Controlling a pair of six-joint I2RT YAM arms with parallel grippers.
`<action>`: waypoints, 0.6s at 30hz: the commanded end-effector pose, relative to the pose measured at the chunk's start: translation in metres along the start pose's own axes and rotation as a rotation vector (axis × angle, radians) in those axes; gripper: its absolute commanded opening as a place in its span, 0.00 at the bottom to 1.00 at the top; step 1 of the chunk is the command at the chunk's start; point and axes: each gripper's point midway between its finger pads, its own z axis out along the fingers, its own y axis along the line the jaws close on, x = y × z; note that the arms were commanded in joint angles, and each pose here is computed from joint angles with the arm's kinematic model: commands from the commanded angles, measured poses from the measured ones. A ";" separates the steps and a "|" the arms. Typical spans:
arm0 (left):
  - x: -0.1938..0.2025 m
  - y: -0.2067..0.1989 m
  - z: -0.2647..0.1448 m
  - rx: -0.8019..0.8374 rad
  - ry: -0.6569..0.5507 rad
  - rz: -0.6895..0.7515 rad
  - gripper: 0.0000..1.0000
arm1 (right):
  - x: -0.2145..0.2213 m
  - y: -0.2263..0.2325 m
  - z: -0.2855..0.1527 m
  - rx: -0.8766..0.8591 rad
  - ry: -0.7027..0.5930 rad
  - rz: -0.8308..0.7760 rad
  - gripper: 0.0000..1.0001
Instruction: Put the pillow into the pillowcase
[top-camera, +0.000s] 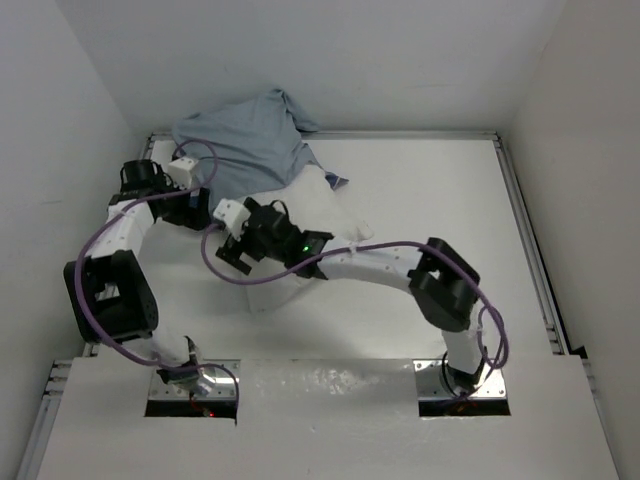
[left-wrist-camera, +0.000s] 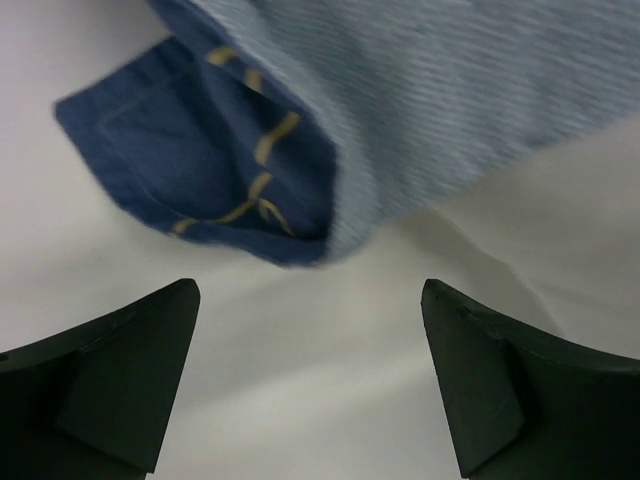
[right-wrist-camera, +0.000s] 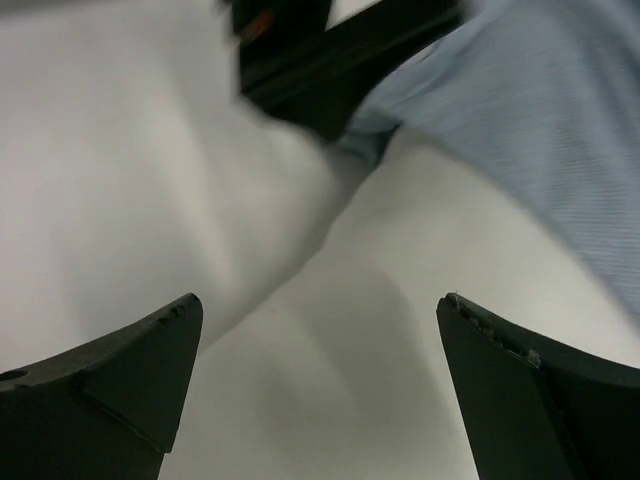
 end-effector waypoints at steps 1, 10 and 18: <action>-0.034 0.040 0.014 -0.095 -0.119 0.021 0.92 | 0.051 -0.019 0.028 0.138 0.113 -0.111 0.99; -0.012 0.039 0.071 0.027 -0.060 -0.069 0.59 | 0.096 -0.044 0.065 0.317 0.213 -0.046 0.76; -0.035 -0.004 0.059 0.316 -0.100 -0.072 0.00 | -0.002 -0.066 0.107 0.133 -0.112 0.358 0.00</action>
